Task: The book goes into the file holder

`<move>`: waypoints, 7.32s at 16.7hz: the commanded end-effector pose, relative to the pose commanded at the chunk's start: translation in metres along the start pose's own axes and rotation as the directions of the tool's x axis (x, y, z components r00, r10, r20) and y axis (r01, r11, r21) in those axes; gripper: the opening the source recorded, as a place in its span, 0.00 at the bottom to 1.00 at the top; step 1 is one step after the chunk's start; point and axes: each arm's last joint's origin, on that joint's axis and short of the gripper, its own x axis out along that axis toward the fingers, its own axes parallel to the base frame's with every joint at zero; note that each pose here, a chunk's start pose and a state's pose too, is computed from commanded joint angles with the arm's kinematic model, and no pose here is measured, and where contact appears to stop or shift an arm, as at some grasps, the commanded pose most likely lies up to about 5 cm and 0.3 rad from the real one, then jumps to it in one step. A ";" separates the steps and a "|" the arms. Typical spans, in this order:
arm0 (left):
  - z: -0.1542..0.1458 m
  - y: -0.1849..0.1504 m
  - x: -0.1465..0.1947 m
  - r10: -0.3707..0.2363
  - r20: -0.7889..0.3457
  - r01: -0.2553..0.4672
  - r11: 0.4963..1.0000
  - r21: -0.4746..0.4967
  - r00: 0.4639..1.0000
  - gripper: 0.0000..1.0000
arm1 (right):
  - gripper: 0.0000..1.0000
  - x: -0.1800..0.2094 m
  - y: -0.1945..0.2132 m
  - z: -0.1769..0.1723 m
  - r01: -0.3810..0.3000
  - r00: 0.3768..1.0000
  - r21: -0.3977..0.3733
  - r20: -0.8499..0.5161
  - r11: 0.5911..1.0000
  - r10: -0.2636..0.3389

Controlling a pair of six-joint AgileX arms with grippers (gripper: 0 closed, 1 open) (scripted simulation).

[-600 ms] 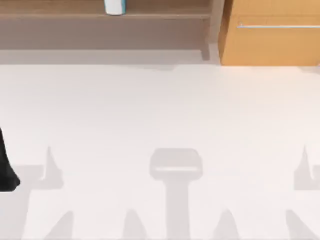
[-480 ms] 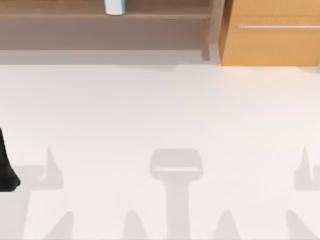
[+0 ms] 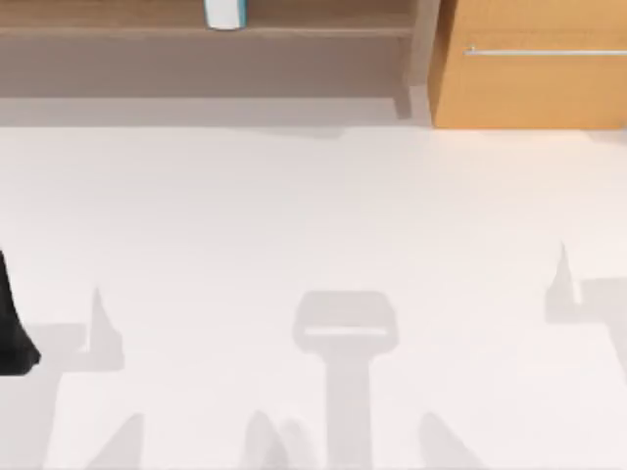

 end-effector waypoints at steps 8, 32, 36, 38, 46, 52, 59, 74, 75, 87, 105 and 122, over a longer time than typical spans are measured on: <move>0.000 0.000 0.000 0.000 0.000 0.000 1.000 0.000 1.000 1.00 | 1.00 0.121 0.082 0.122 -0.012 1.000 -0.021 -0.017 1.000 0.011; 0.000 0.000 0.000 0.000 0.000 0.000 1.000 0.000 1.000 1.00 | 1.00 0.317 0.392 -0.053 0.056 0.998 -0.015 -0.026 0.998 -0.056; 0.000 0.000 0.000 0.000 0.000 0.000 1.000 0.000 1.000 1.00 | 1.00 0.324 0.393 -0.052 0.053 0.998 -0.011 -0.022 0.999 -0.053; 0.000 0.000 0.000 0.000 0.000 0.000 1.000 0.000 1.000 1.00 | 1.00 0.329 0.393 -0.052 0.053 0.998 -0.011 -0.022 0.999 -0.053; 0.000 0.000 0.000 0.000 0.000 0.000 1.000 0.000 1.000 1.00 | 0.92 0.335 0.393 -0.052 0.053 0.998 -0.011 -0.022 0.999 -0.053; 0.000 0.000 0.000 0.000 0.000 0.000 1.000 0.000 1.000 1.00 | 0.47 0.335 0.393 -0.052 0.053 0.998 -0.011 -0.022 0.999 -0.053; 0.000 0.000 0.000 0.000 0.000 0.000 1.000 0.000 1.000 1.00 | 0.00 0.335 0.393 -0.052 0.053 0.998 -0.011 -0.022 0.999 -0.053; 0.000 0.000 0.000 0.000 0.000 0.000 1.000 0.000 1.000 1.00 | 0.00 0.334 0.395 -0.036 0.048 0.999 -0.009 -0.022 0.999 -0.048; 0.000 0.000 0.000 0.000 0.000 0.000 1.000 0.000 1.000 1.00 | 0.00 0.334 0.395 -0.036 0.048 0.999 -0.009 -0.022 0.999 -0.048; 0.000 0.000 0.000 0.000 0.000 0.000 1.000 0.000 1.000 1.00 | 0.00 0.289 0.396 -0.011 -0.106 0.990 0.081 -0.084 0.991 0.113; 0.000 0.000 0.000 0.000 0.000 0.000 1.000 0.000 1.000 1.00 | 0.00 0.173 0.175 -0.074 0.000 0.748 0.645 -0.507 0.764 0.428; 0.000 0.000 0.000 0.000 0.000 0.000 1.000 0.000 1.000 1.00 | 0.00 0.192 -0.165 -0.086 0.311 0.950 0.950 -0.310 0.026 -0.041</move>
